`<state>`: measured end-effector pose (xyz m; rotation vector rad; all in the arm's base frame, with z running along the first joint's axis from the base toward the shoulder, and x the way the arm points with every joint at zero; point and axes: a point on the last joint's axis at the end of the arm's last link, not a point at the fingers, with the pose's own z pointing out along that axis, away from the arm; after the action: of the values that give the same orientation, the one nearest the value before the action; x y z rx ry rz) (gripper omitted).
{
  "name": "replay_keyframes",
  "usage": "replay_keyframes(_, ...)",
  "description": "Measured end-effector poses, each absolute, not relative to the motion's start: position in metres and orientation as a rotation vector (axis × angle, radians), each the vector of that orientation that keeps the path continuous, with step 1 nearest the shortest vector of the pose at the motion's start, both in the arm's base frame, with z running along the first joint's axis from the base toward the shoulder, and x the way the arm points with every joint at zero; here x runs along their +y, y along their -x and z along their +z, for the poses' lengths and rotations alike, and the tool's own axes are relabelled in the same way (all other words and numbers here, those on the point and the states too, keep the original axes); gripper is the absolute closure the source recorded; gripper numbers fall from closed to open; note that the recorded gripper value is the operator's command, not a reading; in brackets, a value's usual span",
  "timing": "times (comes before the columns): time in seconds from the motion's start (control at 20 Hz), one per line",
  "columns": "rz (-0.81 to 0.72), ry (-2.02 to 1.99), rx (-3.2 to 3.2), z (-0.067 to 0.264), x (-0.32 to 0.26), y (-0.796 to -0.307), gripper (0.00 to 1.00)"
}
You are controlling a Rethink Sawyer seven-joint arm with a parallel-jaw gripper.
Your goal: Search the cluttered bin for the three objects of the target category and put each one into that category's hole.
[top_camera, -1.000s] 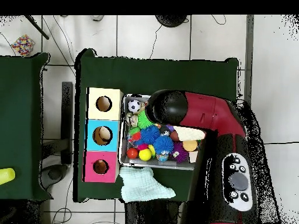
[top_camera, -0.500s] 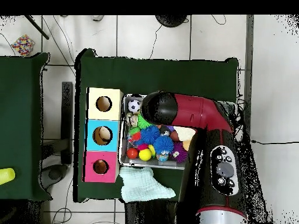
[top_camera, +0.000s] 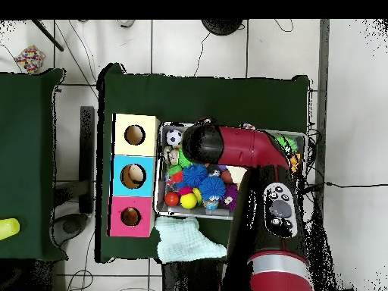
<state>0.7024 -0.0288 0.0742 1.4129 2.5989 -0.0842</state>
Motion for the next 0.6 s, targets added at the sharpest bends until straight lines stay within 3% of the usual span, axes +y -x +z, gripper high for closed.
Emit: replay_keyframes(0.6, -0.094, -1.421, 2.621, 0.0620, -0.0261, -0.6949, 0.00)
